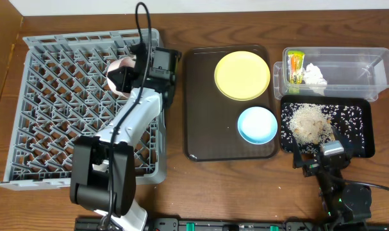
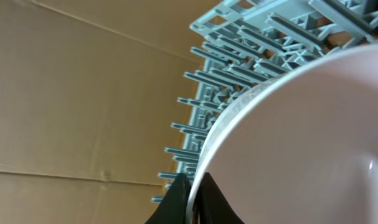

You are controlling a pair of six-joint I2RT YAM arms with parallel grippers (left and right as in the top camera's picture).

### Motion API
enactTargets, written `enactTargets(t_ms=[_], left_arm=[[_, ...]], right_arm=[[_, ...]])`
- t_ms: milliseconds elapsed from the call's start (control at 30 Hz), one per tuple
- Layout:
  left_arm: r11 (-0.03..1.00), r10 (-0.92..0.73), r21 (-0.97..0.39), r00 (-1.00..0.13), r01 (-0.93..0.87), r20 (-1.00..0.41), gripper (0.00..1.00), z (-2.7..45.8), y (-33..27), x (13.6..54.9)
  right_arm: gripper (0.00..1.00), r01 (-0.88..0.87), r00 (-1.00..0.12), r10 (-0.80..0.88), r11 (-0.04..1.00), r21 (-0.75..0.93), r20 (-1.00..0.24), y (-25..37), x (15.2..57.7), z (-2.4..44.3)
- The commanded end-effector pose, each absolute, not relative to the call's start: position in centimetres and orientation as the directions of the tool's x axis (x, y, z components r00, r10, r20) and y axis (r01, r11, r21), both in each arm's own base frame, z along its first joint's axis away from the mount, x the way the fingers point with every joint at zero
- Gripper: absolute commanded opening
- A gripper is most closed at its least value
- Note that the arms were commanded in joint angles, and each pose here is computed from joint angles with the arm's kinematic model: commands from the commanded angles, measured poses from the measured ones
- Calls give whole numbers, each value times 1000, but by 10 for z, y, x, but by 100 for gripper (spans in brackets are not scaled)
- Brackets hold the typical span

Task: Sort waste into correct bins and load items into the dishwasher
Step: 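Set the white bowl upright into the dish rack with the left gripper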

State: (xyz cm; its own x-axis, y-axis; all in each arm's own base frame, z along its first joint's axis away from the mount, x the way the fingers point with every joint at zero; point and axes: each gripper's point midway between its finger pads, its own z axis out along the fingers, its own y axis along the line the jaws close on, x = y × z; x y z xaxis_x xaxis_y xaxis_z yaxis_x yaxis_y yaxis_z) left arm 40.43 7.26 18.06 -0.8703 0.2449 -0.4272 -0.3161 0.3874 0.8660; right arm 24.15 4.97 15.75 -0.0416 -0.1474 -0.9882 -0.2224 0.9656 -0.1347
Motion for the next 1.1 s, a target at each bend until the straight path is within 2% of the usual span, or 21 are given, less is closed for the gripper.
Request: enactTargets(t_ms=[0, 333, 567, 667, 700, 900, 967, 1067], left_arm=[[288, 255, 908, -890, -303, -378, 7, 186, 73, 399], [267, 257, 926, -906, -268, -336, 8, 180, 74, 390], [332, 320, 919, -892, -211, -320, 8, 161, 46, 389], [344, 366, 919, -873, -194, -322, 17, 161, 24, 390], [347, 380, 918, -867, -189, -322, 27, 161, 18, 391], [398, 400, 888, -828, -231, -394, 49, 167, -2, 390], [477, 413, 862, -822, -171, -392, 53, 161, -13, 389], [687, 412, 727, -811, -23, -415, 56, 143, -43, 381]], right_arm=[[99, -206, -51, -137, 971, -124, -989, 46, 242, 156], [99, -207, -51, -137, 971, -124, -989, 46, 242, 156], [99, -207, -51, -137, 971, -124, -989, 46, 242, 156], [99, -206, -51, -137, 971, -124, -989, 46, 242, 156], [99, -206, -51, -137, 971, -124, -989, 46, 242, 156], [99, -207, -51, -137, 971, -124, -989, 46, 242, 156], [99, -207, -51, -138, 970, -124, -989, 46, 242, 156], [99, -206, -52, -138, 971, -124, -989, 46, 242, 156]])
